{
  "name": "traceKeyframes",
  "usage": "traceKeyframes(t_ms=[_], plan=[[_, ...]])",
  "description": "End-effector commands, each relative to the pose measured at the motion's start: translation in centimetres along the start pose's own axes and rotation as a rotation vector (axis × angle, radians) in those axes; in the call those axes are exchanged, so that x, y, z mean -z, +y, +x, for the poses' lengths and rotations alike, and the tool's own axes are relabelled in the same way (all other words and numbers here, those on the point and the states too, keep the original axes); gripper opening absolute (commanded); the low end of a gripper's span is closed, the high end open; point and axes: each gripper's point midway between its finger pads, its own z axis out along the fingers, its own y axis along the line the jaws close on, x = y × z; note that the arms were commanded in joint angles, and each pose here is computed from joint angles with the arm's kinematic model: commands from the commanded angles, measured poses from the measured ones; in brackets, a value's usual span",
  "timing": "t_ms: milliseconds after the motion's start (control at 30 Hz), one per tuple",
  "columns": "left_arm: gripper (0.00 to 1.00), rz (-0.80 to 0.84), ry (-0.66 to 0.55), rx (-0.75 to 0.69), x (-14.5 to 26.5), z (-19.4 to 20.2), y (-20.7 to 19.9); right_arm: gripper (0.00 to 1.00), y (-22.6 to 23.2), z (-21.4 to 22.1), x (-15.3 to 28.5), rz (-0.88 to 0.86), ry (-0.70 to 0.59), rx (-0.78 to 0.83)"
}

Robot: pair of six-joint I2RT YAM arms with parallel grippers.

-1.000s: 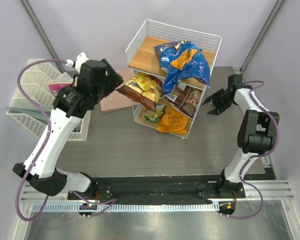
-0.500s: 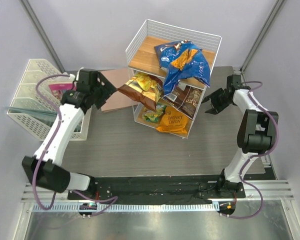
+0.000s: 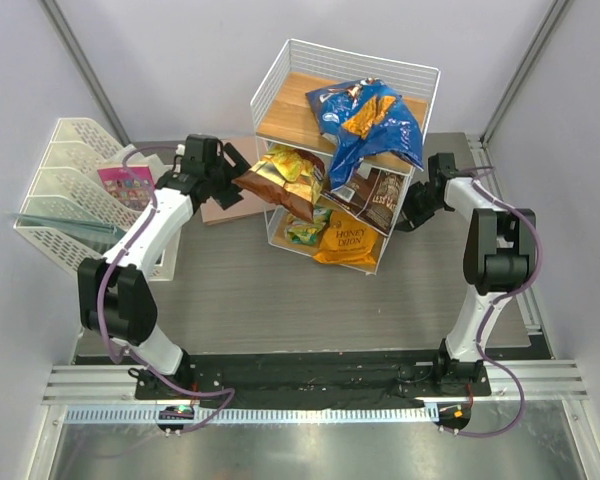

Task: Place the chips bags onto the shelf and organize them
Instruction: Adjust the shelf at the center of the board.

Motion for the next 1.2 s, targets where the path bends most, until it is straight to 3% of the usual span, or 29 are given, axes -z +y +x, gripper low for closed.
traceKeyframes(t_ms=[0,333,1167], plan=[[0.75,0.134,0.036,-0.006,-0.1,0.7,-2.2,0.58,3.9,-1.6,0.2,-0.107,-0.040,0.033],[0.72,0.175,0.164,-0.030,-0.2,6.3,-3.1,0.59,6.6,-4.1,-0.8,-0.138,-0.071,0.040],[0.72,0.139,0.182,-0.037,1.0,8.8,-2.9,0.59,8.1,-6.7,-1.6,-0.197,-0.049,0.061]])
